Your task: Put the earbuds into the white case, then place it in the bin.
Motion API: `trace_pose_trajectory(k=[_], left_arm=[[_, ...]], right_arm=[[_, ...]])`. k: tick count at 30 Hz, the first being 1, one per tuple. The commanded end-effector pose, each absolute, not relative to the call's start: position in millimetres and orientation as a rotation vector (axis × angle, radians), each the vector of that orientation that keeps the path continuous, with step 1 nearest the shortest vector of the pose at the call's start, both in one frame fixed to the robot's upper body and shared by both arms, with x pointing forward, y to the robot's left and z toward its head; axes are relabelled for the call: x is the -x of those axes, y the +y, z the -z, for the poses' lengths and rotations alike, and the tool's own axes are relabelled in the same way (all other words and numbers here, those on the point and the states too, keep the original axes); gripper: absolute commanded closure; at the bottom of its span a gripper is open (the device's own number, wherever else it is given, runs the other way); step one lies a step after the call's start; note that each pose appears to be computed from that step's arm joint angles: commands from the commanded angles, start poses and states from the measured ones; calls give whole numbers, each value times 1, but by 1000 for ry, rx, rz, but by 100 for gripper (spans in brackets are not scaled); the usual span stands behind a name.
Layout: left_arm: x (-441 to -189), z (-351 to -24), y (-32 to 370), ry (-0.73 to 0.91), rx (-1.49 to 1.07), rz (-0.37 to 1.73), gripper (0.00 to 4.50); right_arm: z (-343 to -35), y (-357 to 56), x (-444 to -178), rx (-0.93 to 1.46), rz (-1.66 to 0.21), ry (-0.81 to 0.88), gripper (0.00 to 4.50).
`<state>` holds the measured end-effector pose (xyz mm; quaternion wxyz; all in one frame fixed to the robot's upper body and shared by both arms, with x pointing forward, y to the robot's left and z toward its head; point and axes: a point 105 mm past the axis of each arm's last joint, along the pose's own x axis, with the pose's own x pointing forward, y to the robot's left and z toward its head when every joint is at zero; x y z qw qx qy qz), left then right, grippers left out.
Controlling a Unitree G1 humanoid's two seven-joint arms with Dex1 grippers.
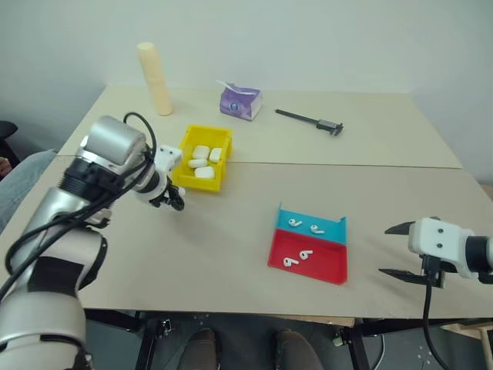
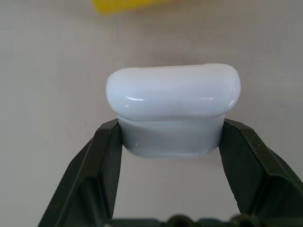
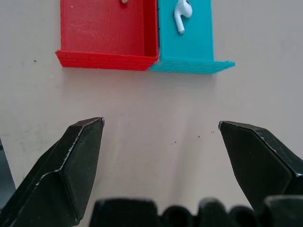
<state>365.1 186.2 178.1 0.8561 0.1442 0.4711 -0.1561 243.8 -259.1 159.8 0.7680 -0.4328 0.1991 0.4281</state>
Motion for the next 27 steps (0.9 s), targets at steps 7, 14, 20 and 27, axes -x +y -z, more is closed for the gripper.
trace_pose_trajectory(k=[7, 14, 20, 27], left_arm=[[-319, -249, 120, -123, -212, 721, 174], [-274, -216, 101, -502, -139, 916, 174], [-251, -200, 89, -660, -68, 1019, 174], [-248, -176, 93, -675, -84, 1130, 174]], right_arm=[[-213, -230, -247, 1058, -1014, 313, 0], [-231, -200, -252, 1194, -1151, 329, 0], [-226, -171, -246, 1239, -1299, 348, 0], [-209, -144, -247, 1250, -1392, 442, 0]])
